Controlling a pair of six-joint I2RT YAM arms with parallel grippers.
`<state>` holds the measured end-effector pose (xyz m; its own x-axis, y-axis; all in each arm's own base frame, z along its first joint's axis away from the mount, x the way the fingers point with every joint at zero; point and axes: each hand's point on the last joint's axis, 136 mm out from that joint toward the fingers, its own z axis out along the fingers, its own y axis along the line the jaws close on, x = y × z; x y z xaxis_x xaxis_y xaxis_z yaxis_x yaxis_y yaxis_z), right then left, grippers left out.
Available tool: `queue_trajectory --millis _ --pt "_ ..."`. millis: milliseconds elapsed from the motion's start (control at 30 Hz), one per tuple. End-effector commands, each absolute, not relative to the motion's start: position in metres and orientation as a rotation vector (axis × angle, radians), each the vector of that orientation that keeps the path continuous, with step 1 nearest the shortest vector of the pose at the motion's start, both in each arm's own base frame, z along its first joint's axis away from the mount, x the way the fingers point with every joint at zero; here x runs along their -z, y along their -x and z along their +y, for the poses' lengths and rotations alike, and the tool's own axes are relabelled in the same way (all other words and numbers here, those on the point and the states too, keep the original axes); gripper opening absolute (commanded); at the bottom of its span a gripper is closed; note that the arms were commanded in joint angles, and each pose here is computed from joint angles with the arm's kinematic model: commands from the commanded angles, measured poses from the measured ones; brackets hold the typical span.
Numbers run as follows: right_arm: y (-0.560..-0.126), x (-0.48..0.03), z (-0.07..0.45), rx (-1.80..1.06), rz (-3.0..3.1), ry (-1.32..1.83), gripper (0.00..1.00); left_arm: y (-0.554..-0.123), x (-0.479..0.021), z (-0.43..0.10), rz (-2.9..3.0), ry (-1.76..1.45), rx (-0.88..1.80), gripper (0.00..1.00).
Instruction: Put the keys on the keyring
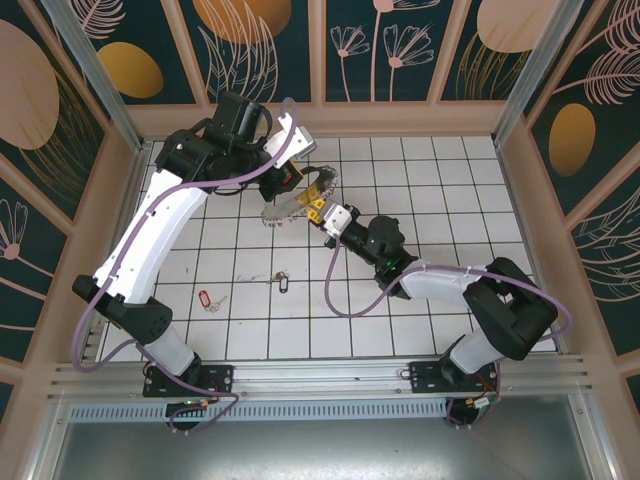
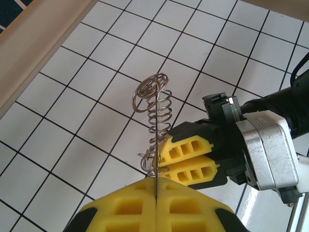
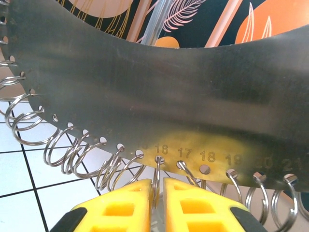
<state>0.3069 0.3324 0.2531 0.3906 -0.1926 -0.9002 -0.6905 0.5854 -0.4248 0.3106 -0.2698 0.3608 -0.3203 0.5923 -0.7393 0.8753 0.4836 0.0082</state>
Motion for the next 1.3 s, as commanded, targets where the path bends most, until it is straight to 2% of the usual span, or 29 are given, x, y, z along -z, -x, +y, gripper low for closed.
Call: queue_trajectory --millis 0,233,500,833,1000,1167,1267 --pt "-0.306 -0.269 0.333 -0.392 1.107 0.881 0.14 -0.303 -0.376 -0.271 1.984 -1.204 0.540 0.00" --pt "-0.308 -0.265 0.332 -0.388 1.121 0.873 0.10 -0.306 -0.377 -0.271 1.988 -1.186 0.540 0.00" --pt "-0.310 -0.260 0.332 -0.385 1.133 0.877 0.15 -0.307 -0.378 -0.272 1.981 -1.181 0.543 0.00" --pt "-0.310 -0.256 0.332 -0.386 1.144 0.876 0.15 -0.307 -0.377 -0.272 1.985 -1.180 0.543 0.00" --pt "-0.310 -0.255 0.330 -0.380 1.147 0.869 0.10 -0.308 -0.376 -0.271 1.989 -1.174 0.532 0.00" --pt "-0.310 -0.257 0.327 -0.374 1.148 0.854 0.00 -0.313 -0.372 -0.268 2.011 -1.143 0.505 0.00" --pt "-0.308 -0.261 0.325 -0.386 1.143 0.845 0.00 -0.319 -0.368 -0.267 2.035 -1.094 0.492 0.00"
